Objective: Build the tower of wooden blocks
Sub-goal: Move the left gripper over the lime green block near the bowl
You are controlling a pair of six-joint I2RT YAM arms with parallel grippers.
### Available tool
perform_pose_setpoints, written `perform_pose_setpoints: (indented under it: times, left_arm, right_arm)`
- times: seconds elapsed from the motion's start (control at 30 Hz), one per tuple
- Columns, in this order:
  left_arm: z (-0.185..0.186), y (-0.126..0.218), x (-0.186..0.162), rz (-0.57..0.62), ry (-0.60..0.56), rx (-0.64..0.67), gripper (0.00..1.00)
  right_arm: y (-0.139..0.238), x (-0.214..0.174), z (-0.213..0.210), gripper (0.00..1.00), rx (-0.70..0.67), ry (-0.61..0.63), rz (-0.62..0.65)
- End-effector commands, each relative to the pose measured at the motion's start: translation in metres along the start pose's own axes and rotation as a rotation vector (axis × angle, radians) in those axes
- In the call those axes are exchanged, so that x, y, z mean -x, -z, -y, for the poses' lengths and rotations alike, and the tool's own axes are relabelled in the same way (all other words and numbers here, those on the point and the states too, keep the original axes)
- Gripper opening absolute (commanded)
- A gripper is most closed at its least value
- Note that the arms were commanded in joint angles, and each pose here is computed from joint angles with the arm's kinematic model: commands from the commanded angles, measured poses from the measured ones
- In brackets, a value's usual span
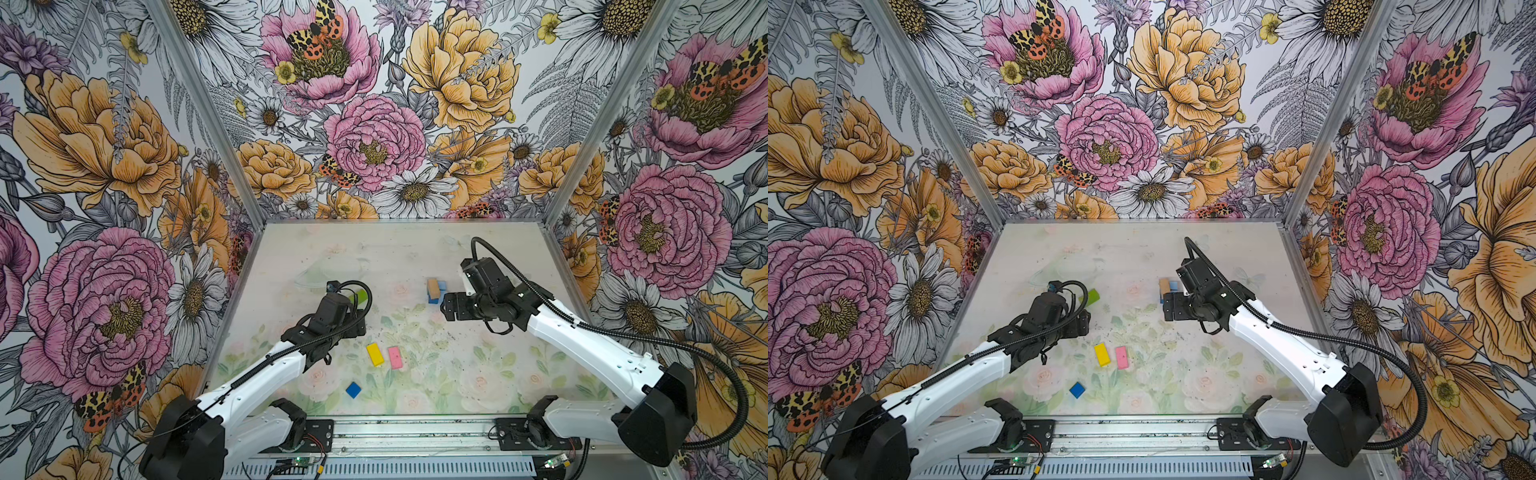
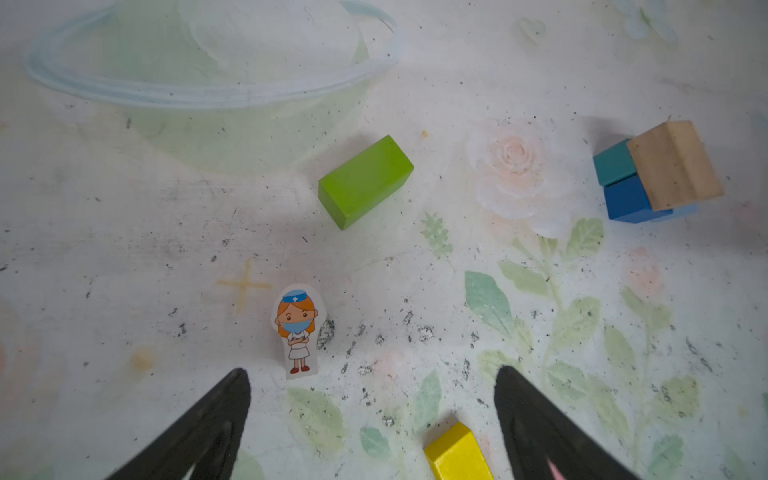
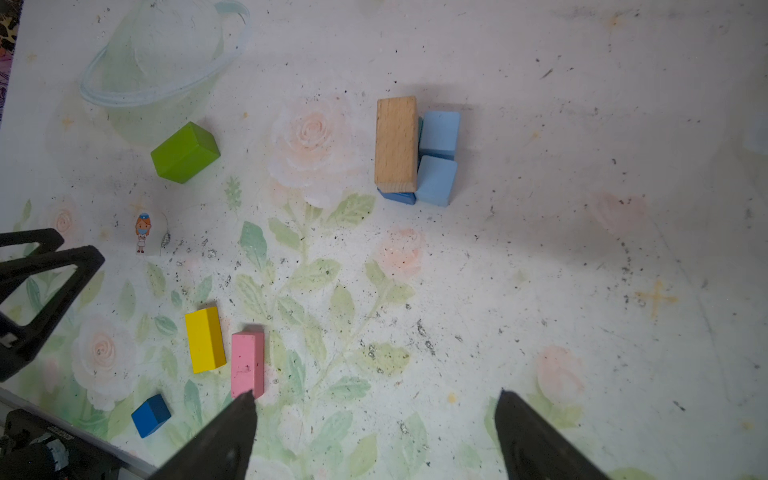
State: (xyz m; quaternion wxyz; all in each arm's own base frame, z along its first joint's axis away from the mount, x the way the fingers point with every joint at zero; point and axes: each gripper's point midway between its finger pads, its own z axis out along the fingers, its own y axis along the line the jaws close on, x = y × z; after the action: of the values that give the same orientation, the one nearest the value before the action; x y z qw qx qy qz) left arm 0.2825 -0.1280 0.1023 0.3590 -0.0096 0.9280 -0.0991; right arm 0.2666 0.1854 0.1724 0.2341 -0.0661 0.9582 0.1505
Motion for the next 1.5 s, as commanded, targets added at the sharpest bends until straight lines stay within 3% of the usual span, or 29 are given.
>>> perform_pose_setpoints:
  times: [0.0, 0.6, 1.47]
  left_arm:
    - [0.018, -0.001, 0.033, 0.054, -0.045, -0.066, 0.93]
    - [0.009, -0.06, 0.044, -0.061, -0.214, 0.03, 0.87]
    - [-0.004, -0.096, 0.043, -0.224, -0.19, -0.004, 0.8]
  right_arm:
    - [0.011, 0.009, -0.003, 0.99, 0.037, 0.009, 0.049]
    - [0.021, 0.007, 0.024, 0.99, 0.038, -0.034, 0.057]
    - [0.024, 0.002, 0.039, 0.99, 0.028, -0.05, 0.044]
